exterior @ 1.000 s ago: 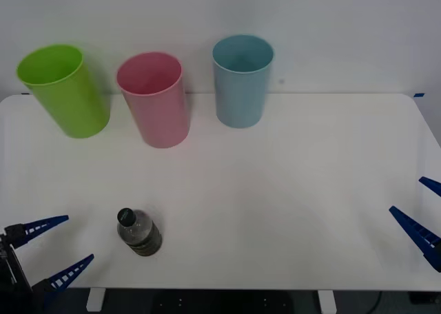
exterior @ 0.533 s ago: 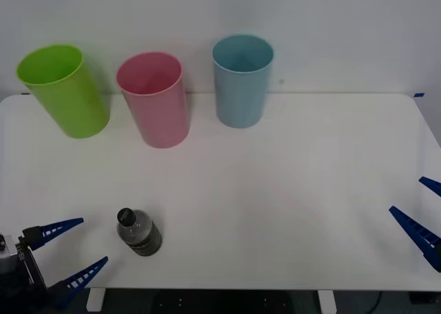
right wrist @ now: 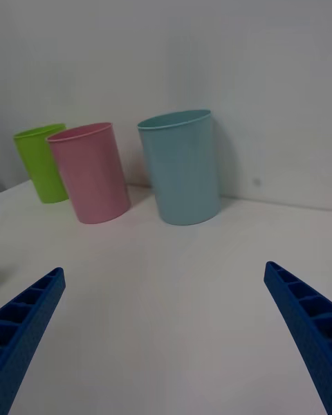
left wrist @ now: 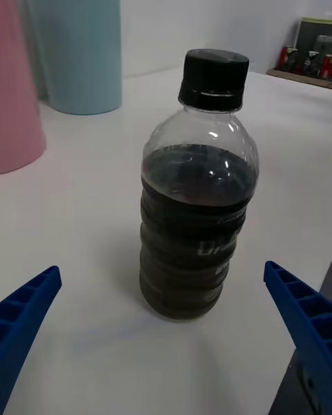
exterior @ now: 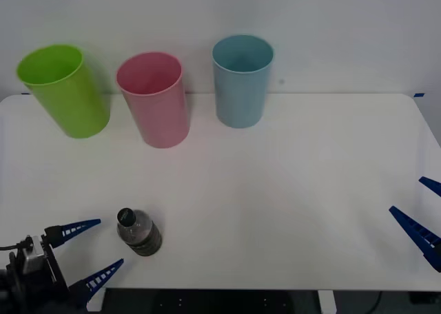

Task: Grasp the object on the table and drop it into the matching bin: aluminum can to the light blue bin, PET bottle to the pink bin.

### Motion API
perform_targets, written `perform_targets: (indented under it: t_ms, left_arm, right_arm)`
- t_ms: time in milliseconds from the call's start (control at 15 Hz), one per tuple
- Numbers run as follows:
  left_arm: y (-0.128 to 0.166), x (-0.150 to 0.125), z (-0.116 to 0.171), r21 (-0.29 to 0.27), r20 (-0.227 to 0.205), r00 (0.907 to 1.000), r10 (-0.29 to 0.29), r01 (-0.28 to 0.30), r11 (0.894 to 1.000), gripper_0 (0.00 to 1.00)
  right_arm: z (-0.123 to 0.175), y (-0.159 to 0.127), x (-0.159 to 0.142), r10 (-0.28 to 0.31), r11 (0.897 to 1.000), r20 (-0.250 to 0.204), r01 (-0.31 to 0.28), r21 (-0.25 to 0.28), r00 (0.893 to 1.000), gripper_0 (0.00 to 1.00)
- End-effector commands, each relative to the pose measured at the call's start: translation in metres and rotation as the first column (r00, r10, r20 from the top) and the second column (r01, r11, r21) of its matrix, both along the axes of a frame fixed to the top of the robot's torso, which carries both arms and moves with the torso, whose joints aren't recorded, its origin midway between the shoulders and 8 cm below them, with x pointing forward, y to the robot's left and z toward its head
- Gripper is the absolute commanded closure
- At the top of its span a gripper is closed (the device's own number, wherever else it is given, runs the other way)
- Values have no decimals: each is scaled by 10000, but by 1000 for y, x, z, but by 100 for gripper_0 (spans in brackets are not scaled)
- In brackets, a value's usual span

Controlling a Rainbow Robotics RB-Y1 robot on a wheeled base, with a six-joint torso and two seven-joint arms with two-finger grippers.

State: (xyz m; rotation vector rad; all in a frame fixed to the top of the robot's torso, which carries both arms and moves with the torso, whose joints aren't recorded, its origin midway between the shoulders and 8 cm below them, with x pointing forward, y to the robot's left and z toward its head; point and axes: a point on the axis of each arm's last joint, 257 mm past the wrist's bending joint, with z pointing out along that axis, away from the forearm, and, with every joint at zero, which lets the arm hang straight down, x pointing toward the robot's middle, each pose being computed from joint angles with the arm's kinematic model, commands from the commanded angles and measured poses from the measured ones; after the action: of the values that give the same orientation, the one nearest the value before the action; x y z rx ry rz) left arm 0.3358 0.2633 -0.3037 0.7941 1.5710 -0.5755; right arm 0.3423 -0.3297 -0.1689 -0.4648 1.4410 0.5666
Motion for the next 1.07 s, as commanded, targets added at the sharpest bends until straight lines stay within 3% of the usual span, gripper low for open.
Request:
perform_targets:
  t_ms: [67,533,1067]
  left_arm:
    - [-7,7,-10,-227,-75,10000,-60,58,9997,0]
    - [-34,14,-10,-1035,114,9998,137,-124,9946,0]
    - [-57,24,-8,-1174,395,9992,64,-17,9931,0]
  right_arm:
    - [0,0,0,0,10000,0,0,0,10000,0]
    - [0,0,0,0,10000,0,0,0,10000,0]
    - [0,0,0,0,10000,0,0,0,10000,0]
